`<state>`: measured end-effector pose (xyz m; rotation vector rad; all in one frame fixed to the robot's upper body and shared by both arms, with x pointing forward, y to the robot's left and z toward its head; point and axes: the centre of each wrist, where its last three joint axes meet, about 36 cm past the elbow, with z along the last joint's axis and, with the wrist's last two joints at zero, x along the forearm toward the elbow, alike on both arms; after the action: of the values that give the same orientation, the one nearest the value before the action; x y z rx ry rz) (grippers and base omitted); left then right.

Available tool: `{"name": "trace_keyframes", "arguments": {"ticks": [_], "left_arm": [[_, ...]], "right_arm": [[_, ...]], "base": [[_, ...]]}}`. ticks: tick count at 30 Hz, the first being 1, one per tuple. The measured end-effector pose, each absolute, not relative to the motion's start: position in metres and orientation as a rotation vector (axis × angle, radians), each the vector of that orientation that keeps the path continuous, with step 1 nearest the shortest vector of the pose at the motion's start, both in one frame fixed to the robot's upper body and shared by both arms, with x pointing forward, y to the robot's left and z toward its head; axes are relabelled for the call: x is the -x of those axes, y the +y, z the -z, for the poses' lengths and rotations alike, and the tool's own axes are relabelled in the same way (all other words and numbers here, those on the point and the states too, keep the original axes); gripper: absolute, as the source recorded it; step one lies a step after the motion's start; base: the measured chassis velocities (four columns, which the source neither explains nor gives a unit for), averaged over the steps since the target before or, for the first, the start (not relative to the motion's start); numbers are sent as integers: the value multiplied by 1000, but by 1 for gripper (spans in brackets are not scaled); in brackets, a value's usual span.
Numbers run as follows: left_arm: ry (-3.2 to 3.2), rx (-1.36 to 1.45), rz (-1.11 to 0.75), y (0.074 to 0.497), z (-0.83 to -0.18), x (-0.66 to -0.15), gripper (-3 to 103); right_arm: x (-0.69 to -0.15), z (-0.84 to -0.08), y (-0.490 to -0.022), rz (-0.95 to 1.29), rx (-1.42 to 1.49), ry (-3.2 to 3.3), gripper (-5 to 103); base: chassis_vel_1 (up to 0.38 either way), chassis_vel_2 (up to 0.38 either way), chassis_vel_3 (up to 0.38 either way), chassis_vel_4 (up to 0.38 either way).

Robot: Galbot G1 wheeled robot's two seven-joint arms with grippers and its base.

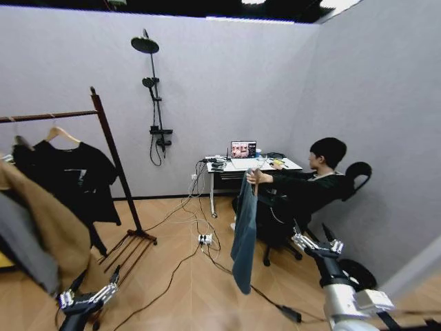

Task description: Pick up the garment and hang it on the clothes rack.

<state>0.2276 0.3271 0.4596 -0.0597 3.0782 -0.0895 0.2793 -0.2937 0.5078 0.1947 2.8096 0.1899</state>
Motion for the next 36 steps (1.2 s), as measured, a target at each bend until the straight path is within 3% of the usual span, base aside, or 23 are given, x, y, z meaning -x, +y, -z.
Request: {"name": "trace_keyframes", "arguments": {"ticks": [17, 36], "left_arm": [[3078, 60, 90, 327, -460, -228, 100], [3078, 60, 89, 327, -460, -228, 100]], "right_arm": [[-259, -546, -274, -34, -114, 2668, 100], [-287, -534, -282, -131, -180, 2800, 100]], "base": [[-300, 291, 298, -275], [21, -17, -17, 21]]}}
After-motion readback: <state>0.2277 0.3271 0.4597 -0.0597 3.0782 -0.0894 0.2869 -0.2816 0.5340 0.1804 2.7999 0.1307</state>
